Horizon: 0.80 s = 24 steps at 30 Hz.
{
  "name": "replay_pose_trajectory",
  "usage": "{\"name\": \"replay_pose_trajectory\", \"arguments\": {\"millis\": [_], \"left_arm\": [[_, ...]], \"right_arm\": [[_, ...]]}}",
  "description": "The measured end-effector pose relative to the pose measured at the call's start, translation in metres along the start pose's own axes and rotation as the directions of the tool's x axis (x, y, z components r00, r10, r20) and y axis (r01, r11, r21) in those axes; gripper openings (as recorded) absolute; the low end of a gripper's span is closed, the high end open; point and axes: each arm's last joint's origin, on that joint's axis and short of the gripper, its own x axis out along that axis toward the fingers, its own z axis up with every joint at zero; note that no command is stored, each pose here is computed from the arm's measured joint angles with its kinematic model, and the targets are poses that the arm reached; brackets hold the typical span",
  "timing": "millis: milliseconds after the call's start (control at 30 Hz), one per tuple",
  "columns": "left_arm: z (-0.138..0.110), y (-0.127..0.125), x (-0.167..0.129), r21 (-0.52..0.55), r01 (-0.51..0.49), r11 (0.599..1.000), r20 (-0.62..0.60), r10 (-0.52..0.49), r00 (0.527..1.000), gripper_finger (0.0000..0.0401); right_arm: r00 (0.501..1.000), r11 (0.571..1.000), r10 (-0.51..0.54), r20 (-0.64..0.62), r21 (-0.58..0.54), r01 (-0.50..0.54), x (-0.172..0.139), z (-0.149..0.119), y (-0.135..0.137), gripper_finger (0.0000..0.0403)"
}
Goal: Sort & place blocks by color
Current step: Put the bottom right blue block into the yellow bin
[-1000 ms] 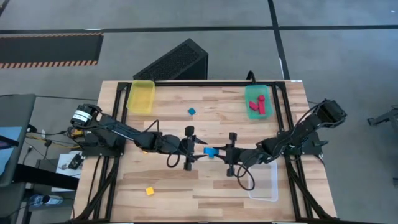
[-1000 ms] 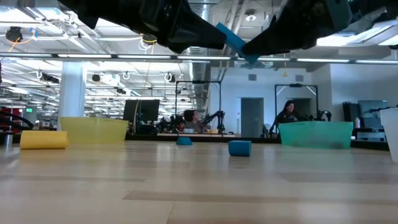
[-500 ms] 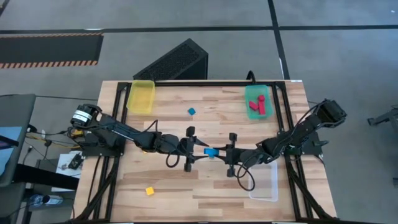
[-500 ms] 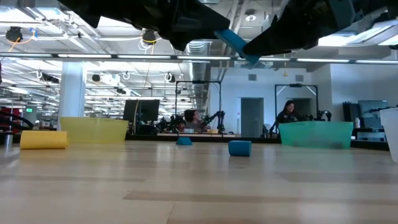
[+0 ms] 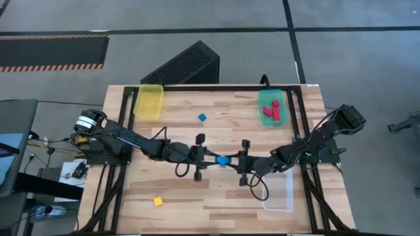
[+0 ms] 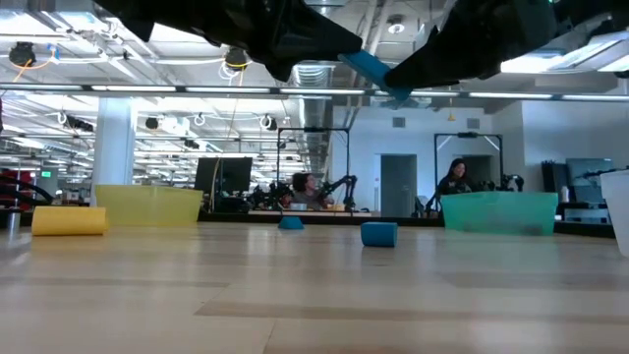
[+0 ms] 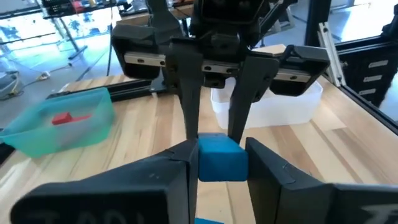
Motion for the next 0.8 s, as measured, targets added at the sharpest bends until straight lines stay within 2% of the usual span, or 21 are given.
{"name": "replay_pose_trajectory", "arguments": {"millis": [100,167,233,400,567,633,767,800], "left_arm": [[-0.001,0.005,-0.004,-0.007,-0.128,0.992,-0.059,0.127,0.990,0.0070],[-0.006,0.013,-0.008,-0.010,-0.245,0.969,-0.141,0.242,0.960,0.0070],[-0.011,0.022,-0.016,-0.014,-0.357,0.934,-0.233,0.344,0.910,0.0070],[-0.027,0.053,-0.048,0.009,-0.543,0.840,-0.415,0.497,0.762,0.0073],[-0.030,0.090,-0.092,-0.076,-0.680,0.729,-0.441,0.587,0.679,0.0074],[-0.031,0.104,-0.113,-0.110,-0.738,0.666,-0.430,0.638,0.639,0.0075],[-0.045,0.125,-0.158,-0.127,-0.895,0.427,-0.472,0.768,0.433,0.0076],[-0.050,0.129,-0.166,-0.140,-0.914,0.380,-0.483,0.780,0.398,0.0076]], "right_arm": [[0.997,0.997,-0.071,0.009,0.041,0.070,0.001,0.001,-0.003,0.0187],[0.990,0.986,-0.142,0.006,0.085,0.141,0.001,0.001,-0.006,0.0218],[0.981,0.974,-0.193,-0.006,0.123,0.192,0.001,0.000,-0.008,0.0237],[0.970,0.955,-0.239,-0.047,0.166,0.244,0.003,-0.005,-0.014,0.0247],[0.972,0.971,-0.202,-0.121,0.105,0.215,0.003,-0.014,-0.014,0.0235],[0.968,0.969,-0.203,-0.147,0.108,0.220,0.003,-0.017,-0.014,0.0229],[0.963,0.969,-0.206,-0.176,0.098,0.226,0.002,-0.022,-0.015,0.0219],[0.962,0.970,-0.204,-0.180,0.095,0.224,0.002,-0.024,-0.015,0.0217]]}}
